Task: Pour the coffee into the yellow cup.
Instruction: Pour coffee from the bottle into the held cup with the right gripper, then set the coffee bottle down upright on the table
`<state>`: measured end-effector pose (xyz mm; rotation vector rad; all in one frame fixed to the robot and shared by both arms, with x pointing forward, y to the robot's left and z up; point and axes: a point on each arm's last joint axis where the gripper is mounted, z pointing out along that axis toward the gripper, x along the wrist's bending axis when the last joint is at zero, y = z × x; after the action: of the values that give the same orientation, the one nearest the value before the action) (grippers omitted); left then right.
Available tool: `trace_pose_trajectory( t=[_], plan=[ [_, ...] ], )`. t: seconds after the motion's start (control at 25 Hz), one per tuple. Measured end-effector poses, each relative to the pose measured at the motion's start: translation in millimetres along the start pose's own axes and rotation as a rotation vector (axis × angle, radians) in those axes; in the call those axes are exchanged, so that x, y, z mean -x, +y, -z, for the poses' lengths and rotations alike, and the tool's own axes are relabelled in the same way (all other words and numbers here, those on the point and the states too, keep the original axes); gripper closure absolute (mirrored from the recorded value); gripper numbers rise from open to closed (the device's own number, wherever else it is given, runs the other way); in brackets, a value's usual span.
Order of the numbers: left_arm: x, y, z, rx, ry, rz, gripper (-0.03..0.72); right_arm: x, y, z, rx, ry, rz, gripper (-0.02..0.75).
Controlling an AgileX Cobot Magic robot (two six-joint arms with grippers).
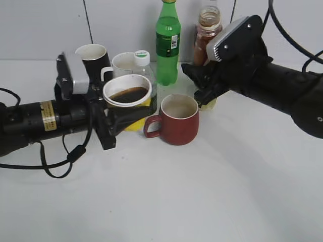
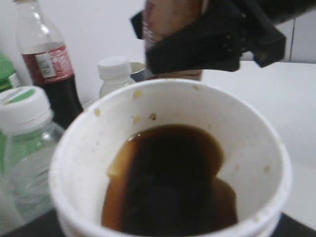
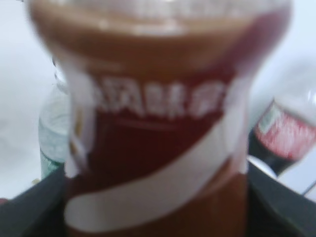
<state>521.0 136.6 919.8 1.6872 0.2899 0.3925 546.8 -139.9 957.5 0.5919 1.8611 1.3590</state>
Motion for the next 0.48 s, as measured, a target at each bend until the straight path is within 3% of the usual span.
trace_pose_trajectory(
  t=[0.24,0.48],
  plan=[
    [-18.9,-8,30,-0.034,0.115,0.038,0.3,-3,-33,26,-0.106,-0.128,-0.224,0.236],
    [-34.2,-16,40,-0.099,0.234,0.08,0.3,-1,-68,56,-0.201,-0.265,-0.329,0.236]
  ],
)
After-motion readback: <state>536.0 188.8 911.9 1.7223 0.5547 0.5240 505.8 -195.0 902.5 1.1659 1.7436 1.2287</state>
